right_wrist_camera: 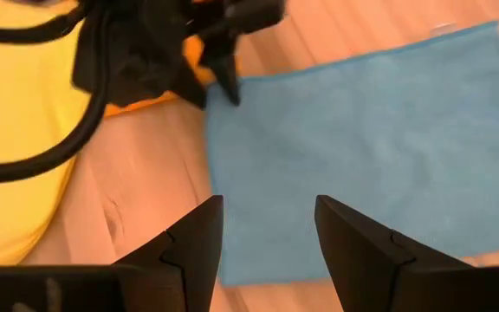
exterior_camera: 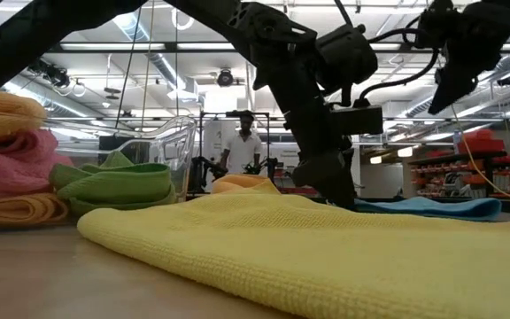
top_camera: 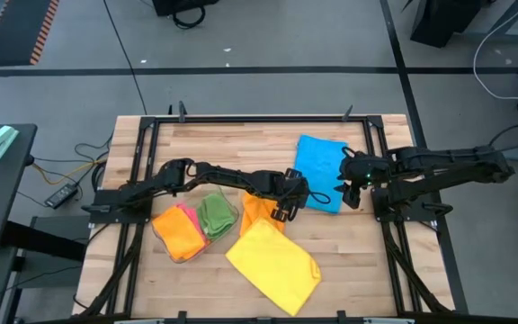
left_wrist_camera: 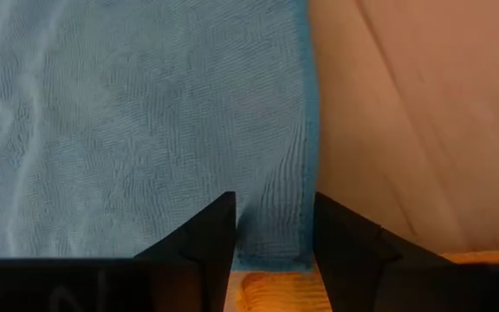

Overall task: Fold microfiber towels
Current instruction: Fold the blue microfiber cloth

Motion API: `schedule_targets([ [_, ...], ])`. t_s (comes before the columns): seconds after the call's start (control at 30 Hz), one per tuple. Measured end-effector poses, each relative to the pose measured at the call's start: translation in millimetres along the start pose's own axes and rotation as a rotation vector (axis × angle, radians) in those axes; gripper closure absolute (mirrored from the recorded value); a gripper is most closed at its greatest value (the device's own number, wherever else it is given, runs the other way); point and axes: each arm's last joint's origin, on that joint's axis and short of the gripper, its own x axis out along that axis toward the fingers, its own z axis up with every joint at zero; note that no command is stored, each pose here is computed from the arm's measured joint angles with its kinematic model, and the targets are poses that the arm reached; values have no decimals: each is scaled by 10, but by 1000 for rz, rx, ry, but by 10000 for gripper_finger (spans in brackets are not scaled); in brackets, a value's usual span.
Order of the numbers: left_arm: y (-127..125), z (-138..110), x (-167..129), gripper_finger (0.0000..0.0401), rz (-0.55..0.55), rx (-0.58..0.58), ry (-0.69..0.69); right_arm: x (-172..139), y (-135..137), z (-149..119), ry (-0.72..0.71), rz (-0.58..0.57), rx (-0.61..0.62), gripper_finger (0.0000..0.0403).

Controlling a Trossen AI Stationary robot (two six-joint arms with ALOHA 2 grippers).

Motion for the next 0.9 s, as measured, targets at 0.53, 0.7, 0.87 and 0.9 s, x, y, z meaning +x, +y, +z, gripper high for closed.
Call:
schedule_targets([
  [0.53,-47,-61,61,388,-86,-28,26,691,453,-489,-78,1,-206,210],
  [0.7,-94,-53,-63,373,-159,-89,46,822,632,-639,-53,-67,-346,210],
  [0.87,-110,-38,-144,388,-229,-145,50,978,770,-796,-27,-133,-461,210],
  [0.9,-111,-42,-144,391,-234,-150,53,1016,804,-814,-32,-133,-468,210],
])
